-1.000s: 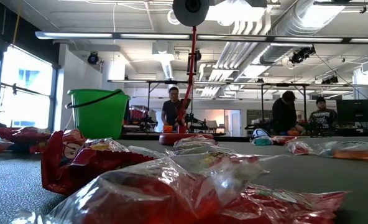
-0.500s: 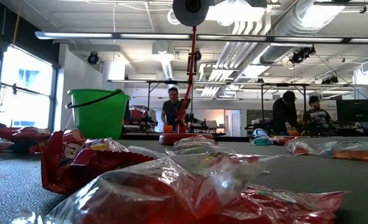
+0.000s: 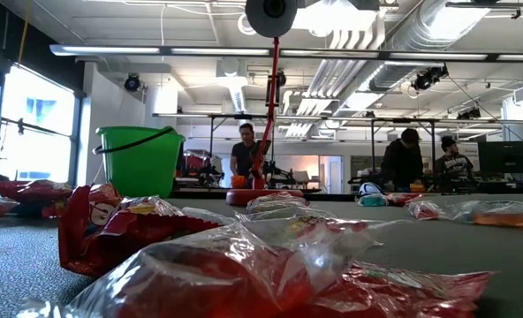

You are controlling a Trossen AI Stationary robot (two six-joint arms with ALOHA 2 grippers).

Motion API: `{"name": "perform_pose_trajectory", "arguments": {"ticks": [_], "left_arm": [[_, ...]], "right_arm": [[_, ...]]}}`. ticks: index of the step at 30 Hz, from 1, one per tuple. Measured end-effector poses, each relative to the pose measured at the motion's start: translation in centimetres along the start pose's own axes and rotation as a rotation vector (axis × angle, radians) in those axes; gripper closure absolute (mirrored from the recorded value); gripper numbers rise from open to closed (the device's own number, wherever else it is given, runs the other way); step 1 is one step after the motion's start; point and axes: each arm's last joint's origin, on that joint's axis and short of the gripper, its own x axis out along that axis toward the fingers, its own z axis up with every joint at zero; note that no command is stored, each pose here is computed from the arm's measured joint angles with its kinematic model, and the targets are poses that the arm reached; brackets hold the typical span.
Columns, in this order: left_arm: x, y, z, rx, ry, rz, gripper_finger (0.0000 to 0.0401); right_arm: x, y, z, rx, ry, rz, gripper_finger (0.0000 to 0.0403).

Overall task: Sort candy
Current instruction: Put the orange gummy into the green bucket, then put the blue gummy into the green bucket

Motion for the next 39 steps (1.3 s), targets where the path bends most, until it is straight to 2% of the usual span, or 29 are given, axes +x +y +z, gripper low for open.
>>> {"name": "perform_pose_trajectory", "arguments": {"ticks": [7,10,15,19,23,31,34,39], "left_arm": [[-4.2,2.5,-0.8,0.055,0.198,0.354,0.04],[-6.1,4.0,-1.8,0.022,0.305,0.49,0.04],[-8.1,6.3,-4.0,-0.07,0.515,0.647,0.04],[-8.1,7.8,-5.1,-0.091,0.624,0.753,0.04],[-7.2,8.7,-5.6,-0.072,0.698,0.742,0.0391],[-5.4,9.6,-6.7,-0.028,0.835,0.656,0.0337],[-4.9,9.8,-7.0,-0.028,0.853,0.649,0.0319],[-4.8,9.8,-7.1,-0.066,0.86,0.623,0.031]], "right_arm": [[-0.5,-0.1,-1.2,-0.042,0.136,-0.009,0.0253],[-0.5,-0.2,-1.6,-0.01,0.172,-0.036,0.0254],[-0.5,-0.4,-1.7,0.053,0.18,-0.054,0.0253],[-0.4,-0.6,-1.6,0.065,0.174,-0.059,0.0253],[-0.4,-0.6,-1.6,0.068,0.171,-0.06,0.0253],[-0.4,-0.5,-1.6,0.097,0.17,-0.06,0.0253],[-0.5,-0.5,-1.8,0.152,0.189,-0.062,0.0253],[-1.1,-1.7,-2.9,0.257,0.317,-0.075,0.0253]]}}
